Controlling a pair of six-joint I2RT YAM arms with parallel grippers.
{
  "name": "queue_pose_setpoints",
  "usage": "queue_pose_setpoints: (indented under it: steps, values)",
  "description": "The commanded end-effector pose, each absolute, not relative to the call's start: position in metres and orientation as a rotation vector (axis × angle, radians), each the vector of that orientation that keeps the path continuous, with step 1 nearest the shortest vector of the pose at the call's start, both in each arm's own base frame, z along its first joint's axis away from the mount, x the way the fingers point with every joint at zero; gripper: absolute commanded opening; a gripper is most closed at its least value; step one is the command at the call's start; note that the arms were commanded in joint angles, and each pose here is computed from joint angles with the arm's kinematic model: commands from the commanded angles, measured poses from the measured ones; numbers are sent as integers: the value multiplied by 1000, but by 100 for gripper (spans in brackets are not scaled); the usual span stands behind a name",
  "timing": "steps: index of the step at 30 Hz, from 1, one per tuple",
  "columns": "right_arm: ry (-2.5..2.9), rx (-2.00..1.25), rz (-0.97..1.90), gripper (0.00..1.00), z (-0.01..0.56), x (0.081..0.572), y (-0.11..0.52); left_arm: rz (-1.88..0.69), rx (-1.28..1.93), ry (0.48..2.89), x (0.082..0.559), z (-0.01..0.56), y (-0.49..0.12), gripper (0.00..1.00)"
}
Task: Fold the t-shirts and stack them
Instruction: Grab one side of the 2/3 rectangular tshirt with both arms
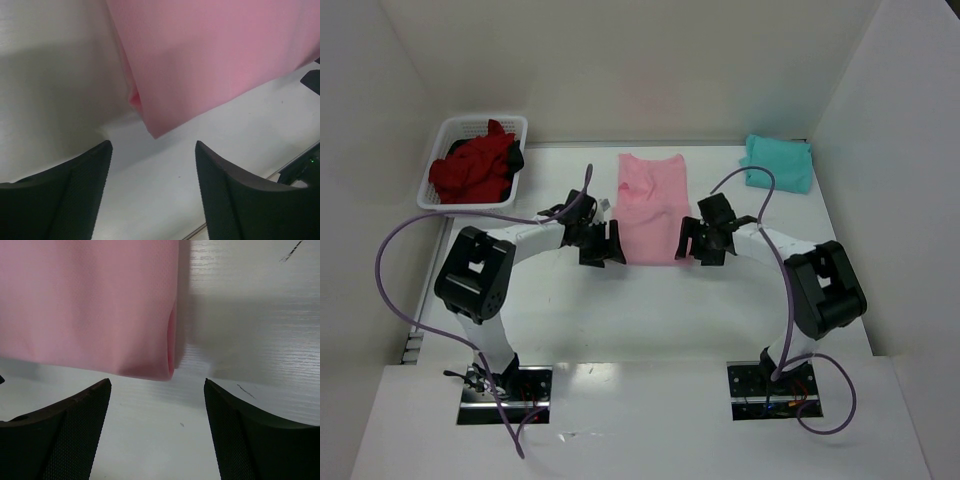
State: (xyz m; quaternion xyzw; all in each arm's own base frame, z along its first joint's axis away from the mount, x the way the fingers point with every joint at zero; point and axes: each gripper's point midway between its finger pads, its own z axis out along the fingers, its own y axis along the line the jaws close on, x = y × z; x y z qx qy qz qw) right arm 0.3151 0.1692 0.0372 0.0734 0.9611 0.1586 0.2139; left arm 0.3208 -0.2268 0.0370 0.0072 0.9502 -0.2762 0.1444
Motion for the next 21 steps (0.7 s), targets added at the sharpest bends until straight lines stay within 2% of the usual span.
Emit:
queue_pose_setpoints:
  steps: [1,5,9,16,21]
  values:
    - [2635,213,412,80,34,323,168,-785,-10,2694,339,42,-230,73]
    - [2630,216,403,75,34,324,167,-763,-31,2684,343,41,-228,70]
    - [2634,219,392,66,30,325,166,-760,-44,2677,350,40,-230,68]
    - [2644,229,403,61,26,325,168,-767,-54,2668,357,38,-233,62]
    - [2645,225,416,49,24,326,170,-767,-54,2668,357,38,-233,56]
